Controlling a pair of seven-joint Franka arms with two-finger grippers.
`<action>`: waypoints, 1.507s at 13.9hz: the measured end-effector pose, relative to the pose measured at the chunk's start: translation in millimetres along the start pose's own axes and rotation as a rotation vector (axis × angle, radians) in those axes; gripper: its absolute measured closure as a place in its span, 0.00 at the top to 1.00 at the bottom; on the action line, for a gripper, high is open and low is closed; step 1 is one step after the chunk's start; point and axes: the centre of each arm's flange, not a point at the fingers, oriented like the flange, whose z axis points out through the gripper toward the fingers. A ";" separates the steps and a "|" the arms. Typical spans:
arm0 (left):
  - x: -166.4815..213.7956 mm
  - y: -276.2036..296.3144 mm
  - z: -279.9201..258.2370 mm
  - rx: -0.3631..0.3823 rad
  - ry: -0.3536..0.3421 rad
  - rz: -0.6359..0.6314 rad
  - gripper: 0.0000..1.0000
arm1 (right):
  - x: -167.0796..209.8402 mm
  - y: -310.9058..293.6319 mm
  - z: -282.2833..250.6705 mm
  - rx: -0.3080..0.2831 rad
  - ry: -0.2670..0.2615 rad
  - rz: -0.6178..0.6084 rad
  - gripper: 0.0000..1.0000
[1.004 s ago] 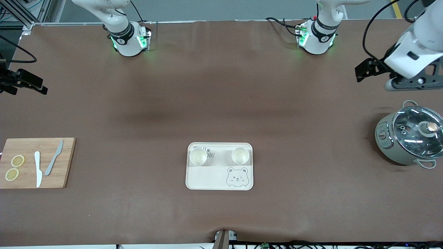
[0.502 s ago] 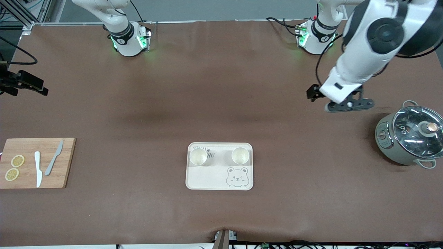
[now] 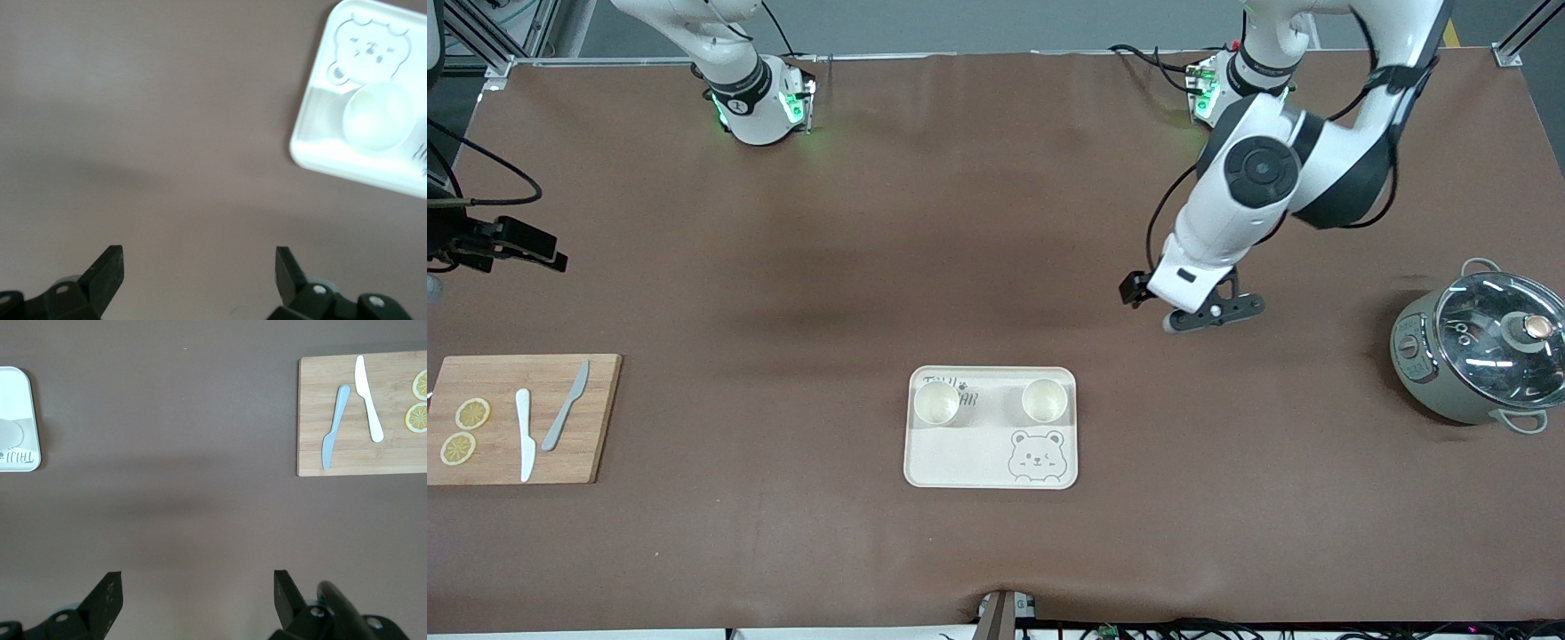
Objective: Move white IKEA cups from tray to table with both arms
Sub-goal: 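Lower and grasp a white cup with the left gripper while the right gripper reaches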
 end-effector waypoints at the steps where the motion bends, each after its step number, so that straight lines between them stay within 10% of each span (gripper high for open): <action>1: 3.7 12.2 16.6 0.007 0.024 -0.017 1.00 | 2.5 -0.2 0.6 -0.001 0.010 -0.002 1.00; 17: 60.2 113.7 124.0 -0.107 0.108 -0.158 0.82 | 53.4 -32.3 89.3 -0.024 -0.072 -0.067 1.00; 21: 57.9 116.6 131.0 -0.105 0.104 -0.154 0.62 | 65.9 -36.8 122.9 -0.028 -0.115 0.024 1.00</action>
